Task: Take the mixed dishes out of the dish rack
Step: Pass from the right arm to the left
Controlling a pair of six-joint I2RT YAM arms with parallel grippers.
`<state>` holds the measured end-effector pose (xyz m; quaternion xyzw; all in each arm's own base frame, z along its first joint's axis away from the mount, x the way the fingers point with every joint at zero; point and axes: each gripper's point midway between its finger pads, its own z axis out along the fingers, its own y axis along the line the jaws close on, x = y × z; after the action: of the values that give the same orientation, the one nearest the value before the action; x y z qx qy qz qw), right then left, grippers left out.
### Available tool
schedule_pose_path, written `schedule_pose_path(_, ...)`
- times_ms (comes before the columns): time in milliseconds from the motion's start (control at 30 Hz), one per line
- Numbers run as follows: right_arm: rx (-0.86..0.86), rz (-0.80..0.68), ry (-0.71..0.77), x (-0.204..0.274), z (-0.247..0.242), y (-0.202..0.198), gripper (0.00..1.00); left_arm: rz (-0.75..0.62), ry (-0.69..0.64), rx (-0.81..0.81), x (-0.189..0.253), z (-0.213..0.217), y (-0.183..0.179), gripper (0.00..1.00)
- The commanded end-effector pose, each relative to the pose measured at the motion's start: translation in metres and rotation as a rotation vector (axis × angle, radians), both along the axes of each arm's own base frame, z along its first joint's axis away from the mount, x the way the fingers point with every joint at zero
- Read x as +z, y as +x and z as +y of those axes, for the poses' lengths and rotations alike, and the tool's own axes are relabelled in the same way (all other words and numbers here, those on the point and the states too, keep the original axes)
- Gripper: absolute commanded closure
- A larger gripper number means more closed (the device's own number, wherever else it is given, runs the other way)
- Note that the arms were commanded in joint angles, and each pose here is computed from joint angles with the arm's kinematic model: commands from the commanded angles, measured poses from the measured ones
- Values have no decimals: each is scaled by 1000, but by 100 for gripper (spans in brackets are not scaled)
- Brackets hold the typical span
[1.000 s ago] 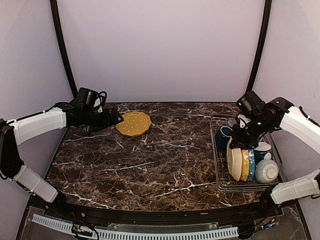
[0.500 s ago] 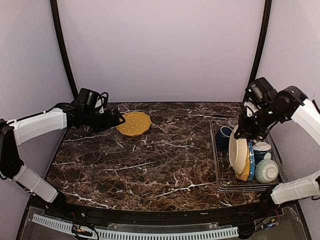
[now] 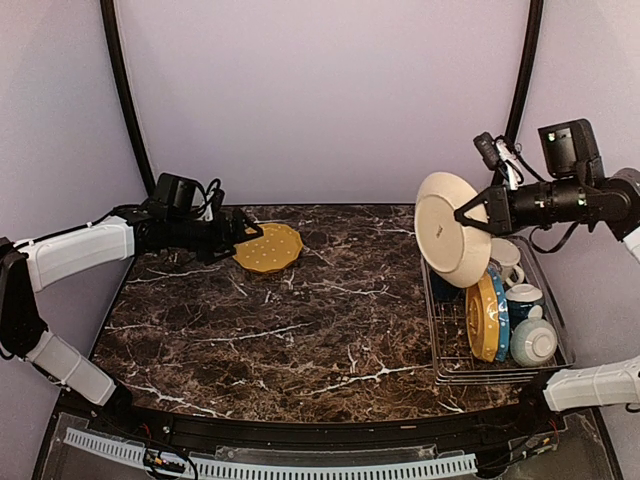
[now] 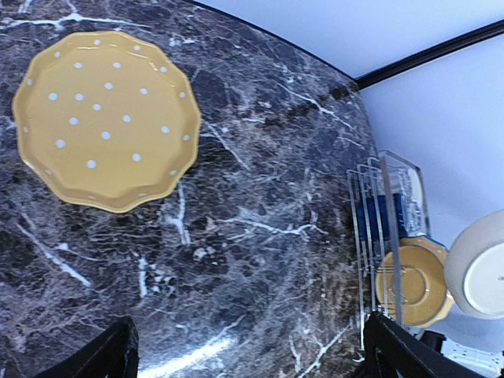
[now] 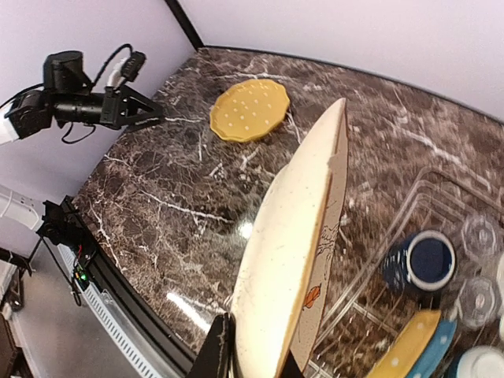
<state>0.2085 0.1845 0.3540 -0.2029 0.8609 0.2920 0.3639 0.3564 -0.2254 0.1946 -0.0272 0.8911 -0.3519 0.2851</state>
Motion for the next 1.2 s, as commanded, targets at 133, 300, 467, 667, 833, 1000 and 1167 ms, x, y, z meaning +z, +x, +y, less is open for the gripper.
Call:
schedule_pose_path(133, 365, -597, -70, 40, 108, 46, 100, 32, -303, -108, 49, -31, -27, 6)
schedule_pose_path(300, 411, -702, -251, -13, 159, 67, 100, 82, -448, -64, 51, -32, -37, 5)
schedule_pose_path(467, 465, -760, -445, -70, 197, 69, 100, 264, -556, -1, 29, -37, -44, 1)
schedule_pose_path(667, 516, -803, -586, -110, 227, 60, 100, 339, -534, 12, 11, -56, -51, 1)
schedule_pose_path(833, 504, -886, -656, -116, 242, 54, 100, 373, -432, -44, -4, -83, -58, 11)
schedule_pose_path(1000, 477, -945, -740, -126, 246, 56, 100, 357, -277, -28, -13, -91, -59, 24)
schedule_pose_path(1167, 453, -1006, -795, -132, 249, 55, 100, 353, -252, -45, -17, -102, -58, 52)
